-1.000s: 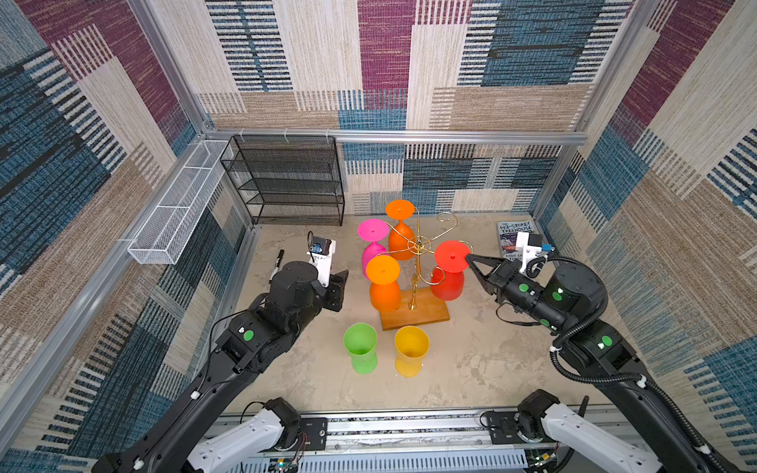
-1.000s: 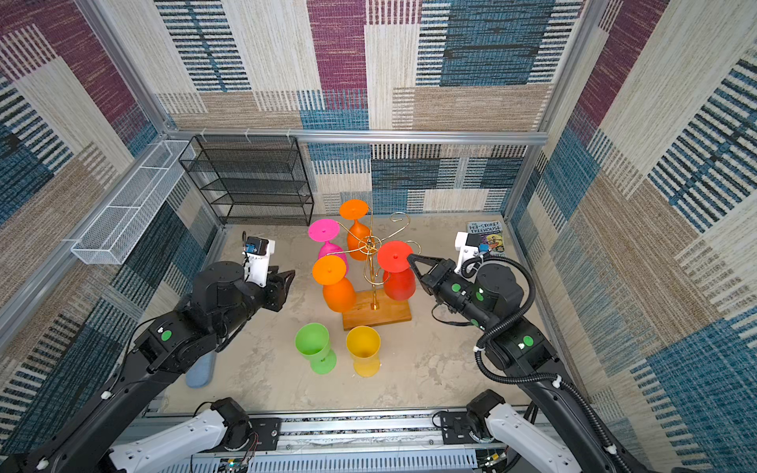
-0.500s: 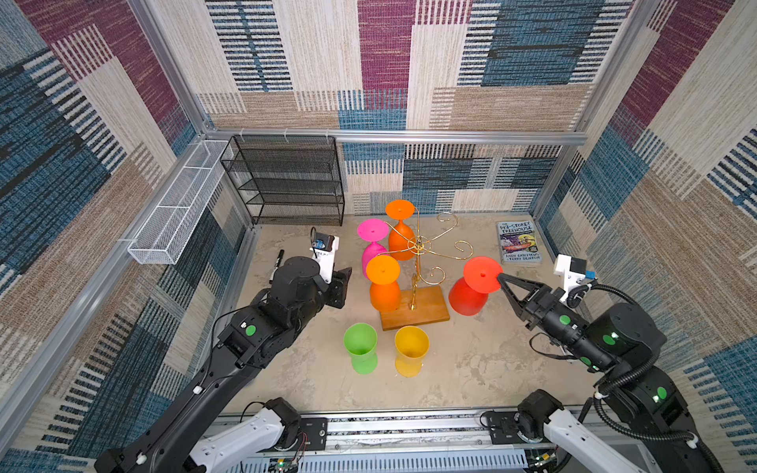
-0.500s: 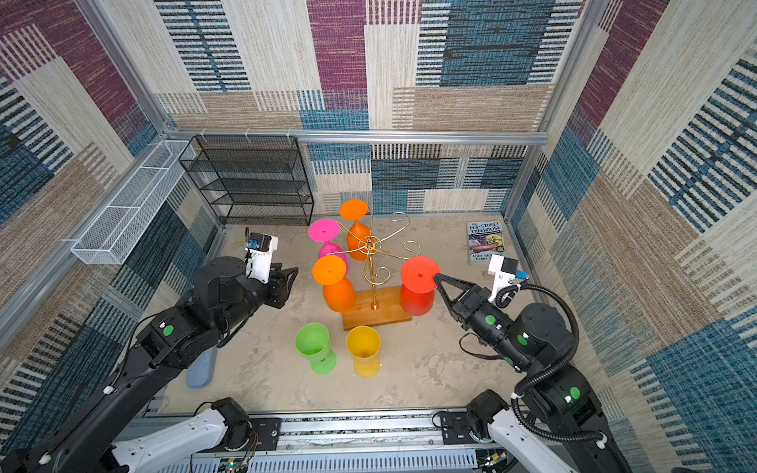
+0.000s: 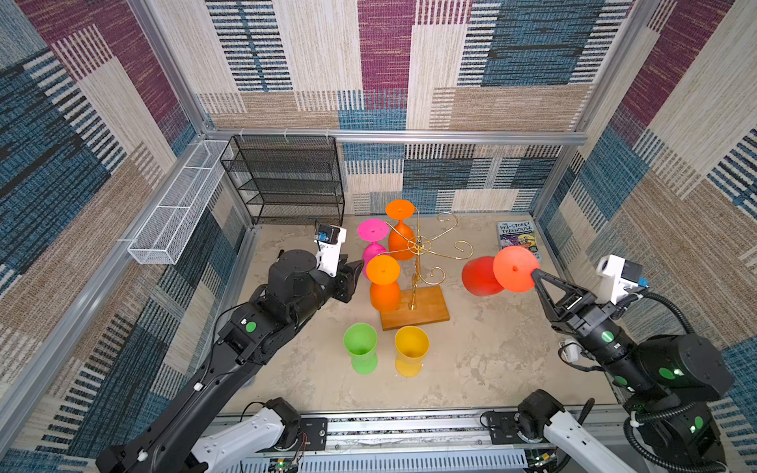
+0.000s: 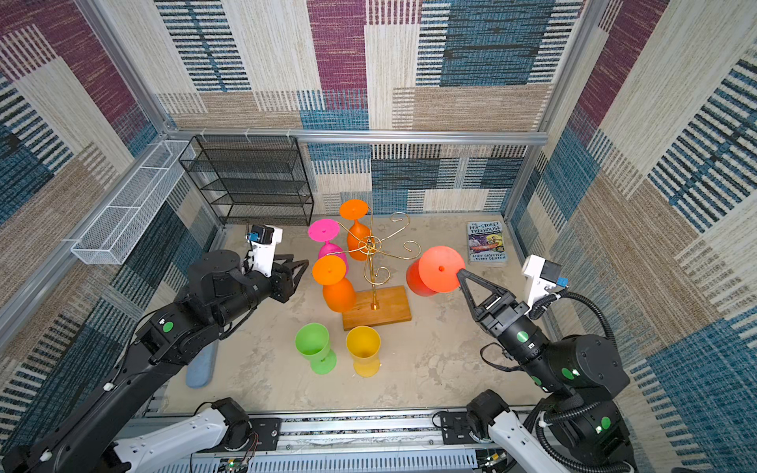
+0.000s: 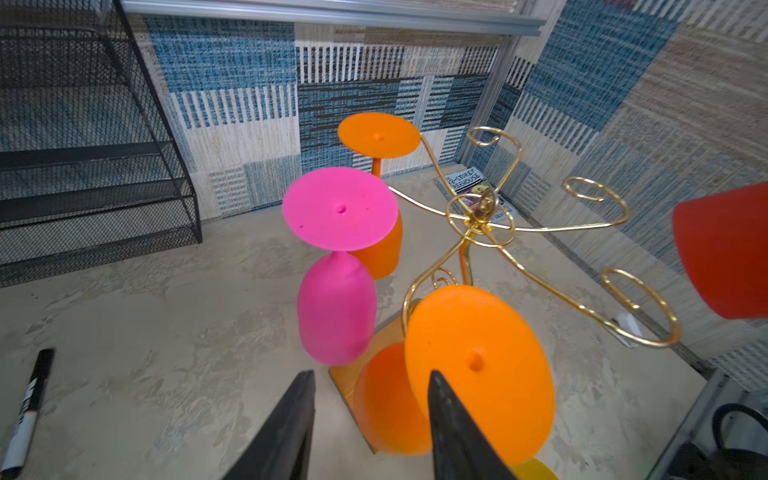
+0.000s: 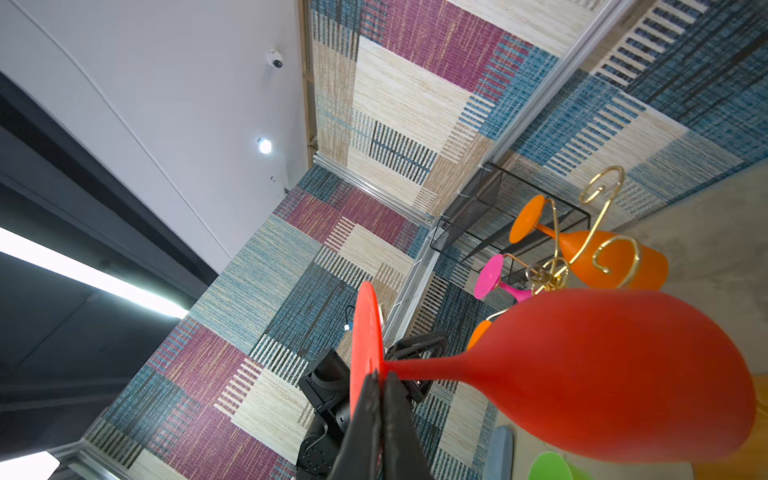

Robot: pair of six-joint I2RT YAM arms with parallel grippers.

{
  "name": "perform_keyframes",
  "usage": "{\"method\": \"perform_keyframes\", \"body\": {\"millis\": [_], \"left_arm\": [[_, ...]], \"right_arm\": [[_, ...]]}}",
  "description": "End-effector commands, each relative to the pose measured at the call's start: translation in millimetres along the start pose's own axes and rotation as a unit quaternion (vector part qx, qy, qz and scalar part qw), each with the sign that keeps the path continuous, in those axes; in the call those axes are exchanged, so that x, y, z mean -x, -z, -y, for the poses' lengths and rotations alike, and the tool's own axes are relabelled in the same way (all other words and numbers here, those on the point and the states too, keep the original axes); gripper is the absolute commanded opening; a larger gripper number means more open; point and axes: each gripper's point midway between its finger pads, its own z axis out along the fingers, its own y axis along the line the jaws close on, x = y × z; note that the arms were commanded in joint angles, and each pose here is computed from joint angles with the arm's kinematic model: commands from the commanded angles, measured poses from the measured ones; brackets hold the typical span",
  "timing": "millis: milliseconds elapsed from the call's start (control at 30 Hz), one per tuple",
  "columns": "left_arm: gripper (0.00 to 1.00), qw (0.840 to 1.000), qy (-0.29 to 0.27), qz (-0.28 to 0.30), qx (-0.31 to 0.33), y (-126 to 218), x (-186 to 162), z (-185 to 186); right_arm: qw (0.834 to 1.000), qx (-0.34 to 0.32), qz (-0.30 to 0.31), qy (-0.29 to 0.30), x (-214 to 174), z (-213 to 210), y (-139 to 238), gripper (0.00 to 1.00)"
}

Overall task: Take the wine glass off the wine glass rack
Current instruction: 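Raise the red glass with the right gripper while the left gripper grasps its bowl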

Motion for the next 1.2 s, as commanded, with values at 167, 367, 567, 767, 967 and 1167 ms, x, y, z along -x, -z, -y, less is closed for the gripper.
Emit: {"method": "perform_keyframes", "body": {"millis": [167,367,567,767,967,1167], "left_arm": [[0.48,0.974,-0.006,0.096,-0.206,9.4,56.8,65.3],[0.51,0.914,0.05,0.146,-0.375,14.5,87.3,79.5],[0.53,0.843,0.091,0.174,-0.501,7.6,103.7,72.2],[0.55,0.81,0.104,0.171,-0.551,-3.8,108.5,65.2],[0.56,0.81,0.079,0.173,-0.554,3.3,107.1,69.4],[0.56,0.811,0.081,0.174,-0.553,5.0,106.0,69.3]], "right_arm": [[0.981,0.164,-0.02,0.103,7.8,-80.5,-31.3,0.0],[0.952,0.261,-0.059,0.146,-5.2,-106.8,-55.7,0.0],[0.935,0.319,-0.081,0.136,-18.7,-99.6,-73.2,0.0],[0.931,0.334,-0.102,0.109,-27.7,-86.0,-88.0,0.0],[0.93,0.337,-0.101,0.105,-28.5,-81.6,-93.1,0.0],[0.927,0.346,-0.113,0.088,-32.0,-76.8,-101.1,0.0]]}}
